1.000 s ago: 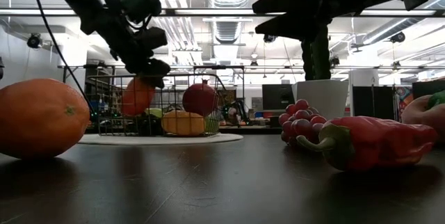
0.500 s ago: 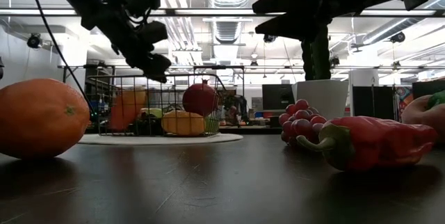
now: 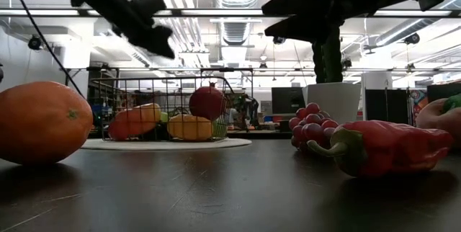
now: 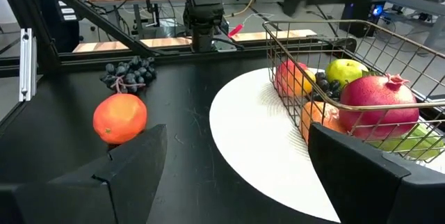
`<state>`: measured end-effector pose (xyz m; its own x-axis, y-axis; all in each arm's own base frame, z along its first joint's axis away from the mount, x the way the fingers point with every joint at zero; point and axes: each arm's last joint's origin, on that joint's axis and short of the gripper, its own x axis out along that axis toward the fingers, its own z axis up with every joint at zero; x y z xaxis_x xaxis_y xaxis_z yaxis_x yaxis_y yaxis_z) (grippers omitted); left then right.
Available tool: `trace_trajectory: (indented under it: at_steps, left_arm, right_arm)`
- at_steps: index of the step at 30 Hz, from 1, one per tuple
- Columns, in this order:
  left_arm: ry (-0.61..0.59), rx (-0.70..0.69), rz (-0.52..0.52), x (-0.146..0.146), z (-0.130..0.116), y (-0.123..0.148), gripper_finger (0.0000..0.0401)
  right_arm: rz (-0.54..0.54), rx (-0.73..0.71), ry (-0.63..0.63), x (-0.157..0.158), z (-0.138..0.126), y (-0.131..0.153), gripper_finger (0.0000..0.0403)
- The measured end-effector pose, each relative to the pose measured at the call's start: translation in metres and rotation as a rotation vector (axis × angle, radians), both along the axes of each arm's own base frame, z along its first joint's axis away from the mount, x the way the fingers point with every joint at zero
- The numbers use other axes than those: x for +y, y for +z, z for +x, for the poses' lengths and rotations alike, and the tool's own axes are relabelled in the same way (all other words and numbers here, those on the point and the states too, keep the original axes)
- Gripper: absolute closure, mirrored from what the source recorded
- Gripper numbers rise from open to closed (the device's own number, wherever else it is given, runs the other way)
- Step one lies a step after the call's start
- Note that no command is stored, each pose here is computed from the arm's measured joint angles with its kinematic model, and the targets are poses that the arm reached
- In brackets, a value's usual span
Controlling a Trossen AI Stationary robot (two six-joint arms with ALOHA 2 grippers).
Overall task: Build produce basket
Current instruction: Put the red chili pepper in the gold wire basket
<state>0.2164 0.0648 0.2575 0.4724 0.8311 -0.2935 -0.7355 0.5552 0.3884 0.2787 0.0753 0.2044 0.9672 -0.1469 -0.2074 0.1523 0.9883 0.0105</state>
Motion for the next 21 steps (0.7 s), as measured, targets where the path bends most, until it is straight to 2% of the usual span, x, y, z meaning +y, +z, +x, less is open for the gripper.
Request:
trace_trajectory:
  at_steps: [2,7,9,13,17,21]
  left_arm:
    - [-0.113,-0.045,-0.035,-0.008,-0.003,0.007,0.0159]
    - [-0.522,-0.188,-0.147,-0.035,-0.005,0.023,0.0159]
    - [-0.643,-0.253,-0.171,-0.047,-0.006,0.028,0.0159]
    - [-0.782,-0.338,-0.164,-0.069,-0.006,0.039,0.0159]
    - [-0.89,-0.401,-0.162,-0.091,-0.006,0.041,0.0159]
    - [-0.969,-0.417,-0.173,-0.108,-0.002,0.035,0.0159]
  right_arm:
    - [-0.002,0.007,0.0,0.0,0.0,-0.001,0.0075]
    - [-0.005,0.015,0.0,0.0,0.0,-0.001,0.0075]
    - [-0.004,0.016,0.002,0.0,0.0,-0.002,0.0075]
    - [0.04,0.009,0.015,0.001,-0.001,-0.001,0.0075]
    - [0.132,0.025,0.084,0.003,0.0,0.0,0.0075]
    - [0.232,0.163,0.218,0.011,0.004,0.003,0.0075]
